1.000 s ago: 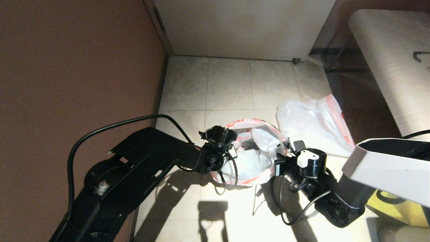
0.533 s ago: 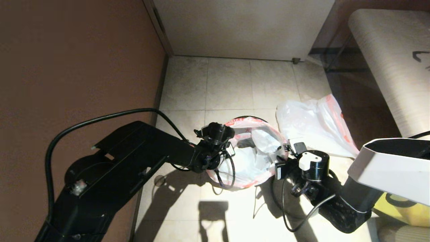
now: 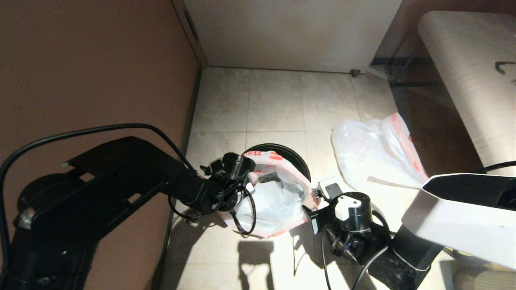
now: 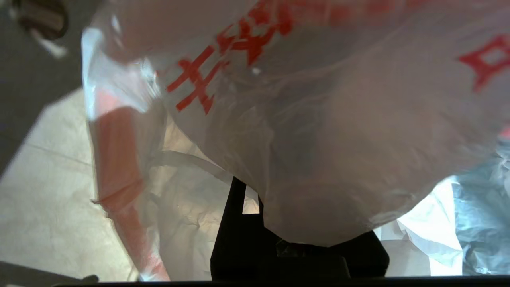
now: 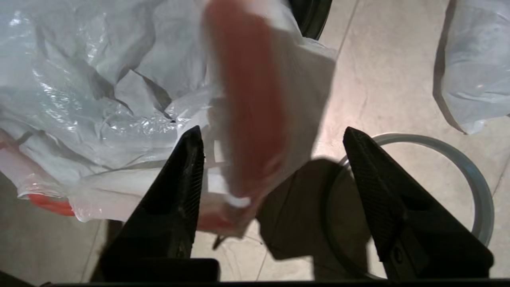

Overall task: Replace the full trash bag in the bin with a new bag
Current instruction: Put the new garbage bag on the trash can

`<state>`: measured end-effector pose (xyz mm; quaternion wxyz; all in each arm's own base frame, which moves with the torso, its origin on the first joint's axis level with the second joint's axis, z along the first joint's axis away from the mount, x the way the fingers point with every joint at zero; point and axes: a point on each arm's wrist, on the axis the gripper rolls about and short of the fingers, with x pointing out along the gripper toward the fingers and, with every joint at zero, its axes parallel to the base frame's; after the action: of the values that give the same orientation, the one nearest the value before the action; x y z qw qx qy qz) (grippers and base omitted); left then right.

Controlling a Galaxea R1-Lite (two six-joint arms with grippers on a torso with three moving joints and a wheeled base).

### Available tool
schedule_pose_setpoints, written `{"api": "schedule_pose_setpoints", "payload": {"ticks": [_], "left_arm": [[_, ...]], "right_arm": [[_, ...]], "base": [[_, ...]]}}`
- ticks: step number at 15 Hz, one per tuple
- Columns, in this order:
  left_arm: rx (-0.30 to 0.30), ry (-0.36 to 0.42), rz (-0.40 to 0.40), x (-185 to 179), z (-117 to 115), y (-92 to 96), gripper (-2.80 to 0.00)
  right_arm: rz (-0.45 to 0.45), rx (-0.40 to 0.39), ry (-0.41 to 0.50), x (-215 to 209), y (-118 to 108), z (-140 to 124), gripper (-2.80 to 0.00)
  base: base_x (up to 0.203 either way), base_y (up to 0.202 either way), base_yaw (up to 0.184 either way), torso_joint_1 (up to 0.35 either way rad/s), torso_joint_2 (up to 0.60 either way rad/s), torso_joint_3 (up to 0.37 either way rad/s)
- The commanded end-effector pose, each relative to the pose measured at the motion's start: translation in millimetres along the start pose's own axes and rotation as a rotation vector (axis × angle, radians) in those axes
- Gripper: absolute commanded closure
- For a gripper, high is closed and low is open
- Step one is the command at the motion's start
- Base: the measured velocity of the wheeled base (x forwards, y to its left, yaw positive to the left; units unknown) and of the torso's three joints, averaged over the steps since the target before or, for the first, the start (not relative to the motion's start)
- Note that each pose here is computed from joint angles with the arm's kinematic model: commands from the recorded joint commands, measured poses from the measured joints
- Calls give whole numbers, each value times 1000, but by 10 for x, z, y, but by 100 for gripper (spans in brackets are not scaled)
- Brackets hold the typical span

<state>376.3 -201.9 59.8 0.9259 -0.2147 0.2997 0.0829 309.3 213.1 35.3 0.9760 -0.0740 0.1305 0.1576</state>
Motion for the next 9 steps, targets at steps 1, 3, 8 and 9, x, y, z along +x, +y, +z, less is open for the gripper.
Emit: {"api": "schedule_pose_setpoints", "payload": {"ticks": [1, 3, 8, 9], "left_arm": [[-34, -25, -1, 8, 21, 123, 0], [-61, -36, -5, 71, 122, 200, 0], [-57, -9, 21, 222, 42, 286, 0], [-56, -7, 24, 238, 33, 293, 0]], "right_arm": [[26, -7, -7, -27, 108, 4, -280], [35, -10, -12, -21, 160, 58, -280], [218, 73, -14, -285, 234, 192, -280], [222, 87, -15, -354, 199, 220, -280]], "base": [[0, 0, 0, 0, 0, 0], [0, 0, 0, 0, 0, 0], [0, 0, 0, 0, 0, 0], [0, 0, 0, 0, 0, 0]]}}
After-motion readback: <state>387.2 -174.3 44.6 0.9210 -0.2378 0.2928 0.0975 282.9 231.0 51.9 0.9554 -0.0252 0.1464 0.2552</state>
